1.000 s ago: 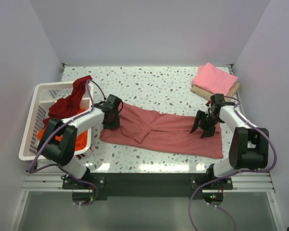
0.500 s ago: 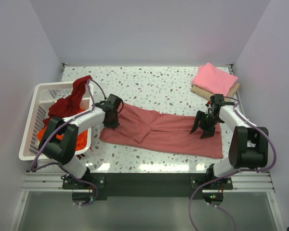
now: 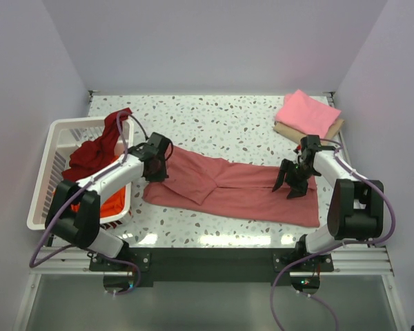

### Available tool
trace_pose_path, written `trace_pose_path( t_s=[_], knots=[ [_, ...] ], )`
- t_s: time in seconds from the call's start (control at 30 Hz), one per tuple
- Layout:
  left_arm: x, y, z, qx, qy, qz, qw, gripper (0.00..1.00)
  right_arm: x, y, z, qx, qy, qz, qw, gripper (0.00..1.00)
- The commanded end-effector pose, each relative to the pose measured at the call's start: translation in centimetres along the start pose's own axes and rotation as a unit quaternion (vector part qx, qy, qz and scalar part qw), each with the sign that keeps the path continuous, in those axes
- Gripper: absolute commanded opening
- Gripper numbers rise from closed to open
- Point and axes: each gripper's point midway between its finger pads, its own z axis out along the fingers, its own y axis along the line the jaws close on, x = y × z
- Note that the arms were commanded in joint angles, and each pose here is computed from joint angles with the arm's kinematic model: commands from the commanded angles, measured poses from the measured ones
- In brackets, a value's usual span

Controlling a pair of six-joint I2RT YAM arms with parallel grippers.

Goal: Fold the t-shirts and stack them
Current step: Fold the tshirt

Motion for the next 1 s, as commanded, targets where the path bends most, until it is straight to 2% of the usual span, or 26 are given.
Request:
trace_pose_path(
  t_s=[0.0,0.43,0.77,0.8,0.87,0.9,0.97],
  knots=[
    [0.6,0.5,-1.6,0.011,0.0,-0.02,1.0,0.0,-0.6,0.9,-0.4,-0.016,-0.007,-0.006,1.0,0.64],
    [4.5,0.1,-2.9,0.037,0.023,-0.042,0.998,0.0,-0.4,0.8,0.0,-0.018,-0.001,-0.007,1.0,0.64],
    [6.8,2.2,-2.8,-0.024,0.046,-0.056,0.997,0.0,-0.2,0.8,0.0,-0.019,0.002,-0.011,1.0,0.64],
    [7.0,2.3,-2.8,-0.027,0.051,-0.054,0.997,0.1,-0.3,0.9,-0.1,-0.021,0.001,-0.011,1.0,0.64],
    [6.7,2.2,-2.9,-0.025,0.047,-0.052,0.997,0.24,-0.4,1.2,-0.4,-0.025,-0.001,-0.012,1.0,0.65],
    [6.5,2.0,-3.0,-0.022,0.044,-0.051,0.997,0.39,-0.6,1.3,-0.6,-0.027,-0.004,-0.013,1.0,0.65],
    [5.2,1.4,-3.6,-0.012,0.031,-0.047,0.998,0.5,-1.0,1.7,-1.4,-0.031,-0.011,-0.017,0.999,0.66]
  ],
)
